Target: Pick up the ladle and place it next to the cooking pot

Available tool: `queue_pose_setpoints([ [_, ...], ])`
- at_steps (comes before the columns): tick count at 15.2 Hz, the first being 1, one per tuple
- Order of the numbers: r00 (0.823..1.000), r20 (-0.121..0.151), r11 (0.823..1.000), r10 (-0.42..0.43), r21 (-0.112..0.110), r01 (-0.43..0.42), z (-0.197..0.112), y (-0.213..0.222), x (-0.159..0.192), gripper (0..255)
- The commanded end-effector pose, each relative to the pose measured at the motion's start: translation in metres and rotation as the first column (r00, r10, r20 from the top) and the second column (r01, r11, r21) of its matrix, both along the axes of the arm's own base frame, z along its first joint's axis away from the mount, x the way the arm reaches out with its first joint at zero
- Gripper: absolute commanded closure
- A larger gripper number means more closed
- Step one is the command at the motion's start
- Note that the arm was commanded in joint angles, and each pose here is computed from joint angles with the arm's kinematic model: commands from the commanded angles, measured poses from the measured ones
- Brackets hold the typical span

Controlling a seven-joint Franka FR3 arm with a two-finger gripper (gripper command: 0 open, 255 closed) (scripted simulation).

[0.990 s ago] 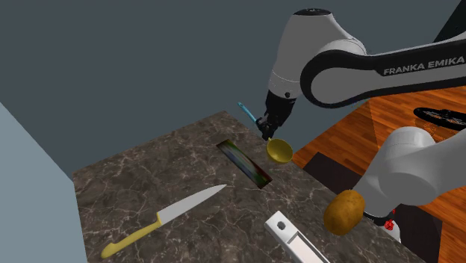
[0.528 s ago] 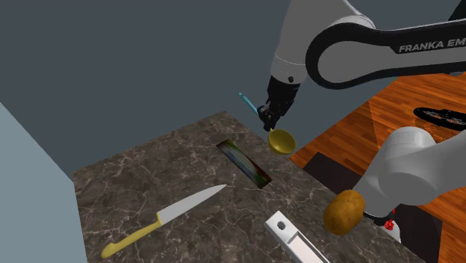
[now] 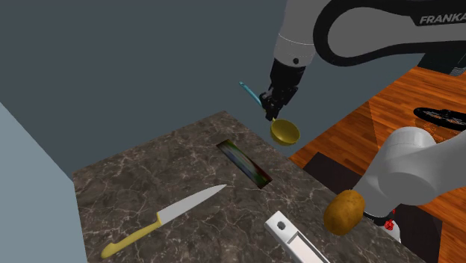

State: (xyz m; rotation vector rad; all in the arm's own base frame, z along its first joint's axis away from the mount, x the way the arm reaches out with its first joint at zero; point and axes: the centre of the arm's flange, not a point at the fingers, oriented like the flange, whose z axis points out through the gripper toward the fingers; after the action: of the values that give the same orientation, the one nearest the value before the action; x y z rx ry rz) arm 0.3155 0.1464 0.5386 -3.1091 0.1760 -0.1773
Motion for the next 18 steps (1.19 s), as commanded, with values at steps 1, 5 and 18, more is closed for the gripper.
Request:
queue_pose_setpoints([
  [1,1.000,0.000,1.000,0.000,0.000,0.000,0.012,0.000,0.000,255],
  [5,1.000,0.000,1.000,0.000,0.000,0.000,0.033,0.000,0.000,255],
  [18,1.000,0.000,1.000,0.000,0.000,0.000,0.102,0.000,0.000,255],
])
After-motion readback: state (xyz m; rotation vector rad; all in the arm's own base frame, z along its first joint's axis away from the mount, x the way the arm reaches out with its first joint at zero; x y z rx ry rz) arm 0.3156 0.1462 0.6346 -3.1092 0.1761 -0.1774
